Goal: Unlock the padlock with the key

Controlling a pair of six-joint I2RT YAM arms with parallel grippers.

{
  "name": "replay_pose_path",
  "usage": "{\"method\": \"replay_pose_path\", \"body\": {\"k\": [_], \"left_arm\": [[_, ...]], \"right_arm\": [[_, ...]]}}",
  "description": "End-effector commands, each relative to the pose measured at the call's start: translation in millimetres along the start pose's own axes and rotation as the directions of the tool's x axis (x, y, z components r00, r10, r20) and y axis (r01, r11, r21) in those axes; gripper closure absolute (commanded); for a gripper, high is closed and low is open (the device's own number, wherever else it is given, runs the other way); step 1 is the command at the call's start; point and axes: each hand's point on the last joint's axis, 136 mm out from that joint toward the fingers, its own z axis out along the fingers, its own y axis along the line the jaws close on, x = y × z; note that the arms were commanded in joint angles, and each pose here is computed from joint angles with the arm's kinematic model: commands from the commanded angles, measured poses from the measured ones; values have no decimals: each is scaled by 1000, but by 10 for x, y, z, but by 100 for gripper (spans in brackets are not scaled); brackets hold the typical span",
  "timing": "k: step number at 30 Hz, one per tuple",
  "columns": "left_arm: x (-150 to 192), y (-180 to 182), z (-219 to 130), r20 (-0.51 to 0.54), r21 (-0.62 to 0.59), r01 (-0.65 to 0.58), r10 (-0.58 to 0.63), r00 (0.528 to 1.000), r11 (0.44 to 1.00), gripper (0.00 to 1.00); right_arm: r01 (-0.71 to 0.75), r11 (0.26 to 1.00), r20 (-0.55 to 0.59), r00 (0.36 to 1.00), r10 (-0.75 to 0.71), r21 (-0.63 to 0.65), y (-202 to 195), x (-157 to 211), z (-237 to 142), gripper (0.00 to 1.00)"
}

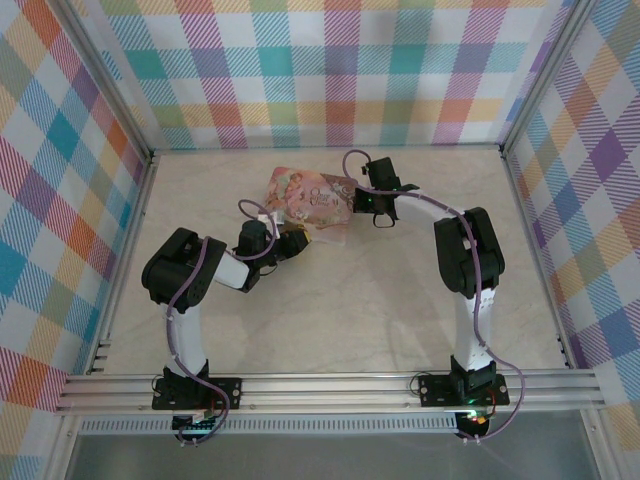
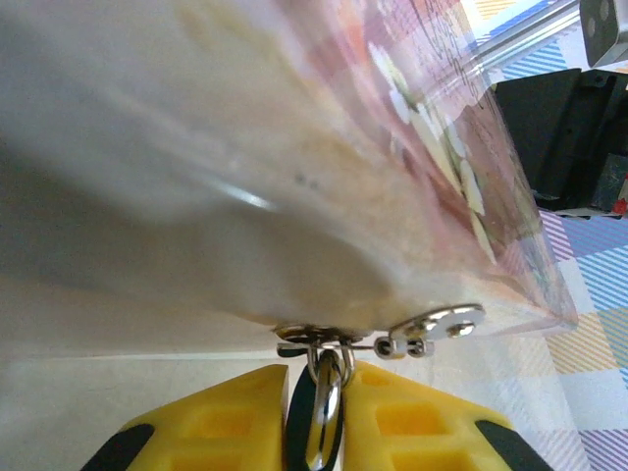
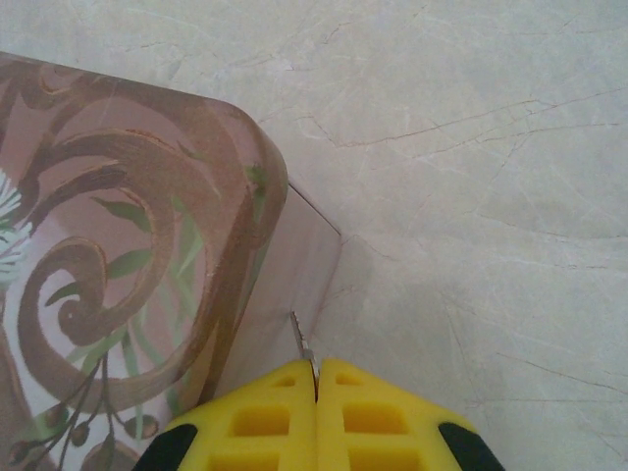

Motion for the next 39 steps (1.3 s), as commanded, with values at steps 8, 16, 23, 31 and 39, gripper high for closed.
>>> {"method": "replay_pose_path", "body": {"k": [8, 16, 23, 31, 39], "left_arm": [[201, 155, -57, -113, -75, 17, -26, 993, 997, 86], [378, 196, -112, -201, -105, 31, -51, 978, 994, 88], [578, 108, -87, -274, -85, 71, -92, 957, 994, 89], [500, -43, -129, -272, -114, 152, -178, 946, 982, 89], [206, -492, -191, -263, -105, 162, -184, 947, 981, 89]], "right_arm": [[45, 998, -4, 999, -45, -41, 203, -7, -98, 100], [98, 994, 0, 995, -98, -57, 285, -162, -16, 100], [163, 980, -33, 985, -168, -112, 418, -221, 59, 100], [102, 995, -45, 994, -102, -10, 154, -123, -180, 100], [8, 1000, -17, 1000, -8, 22, -55, 158, -671, 100]]}}
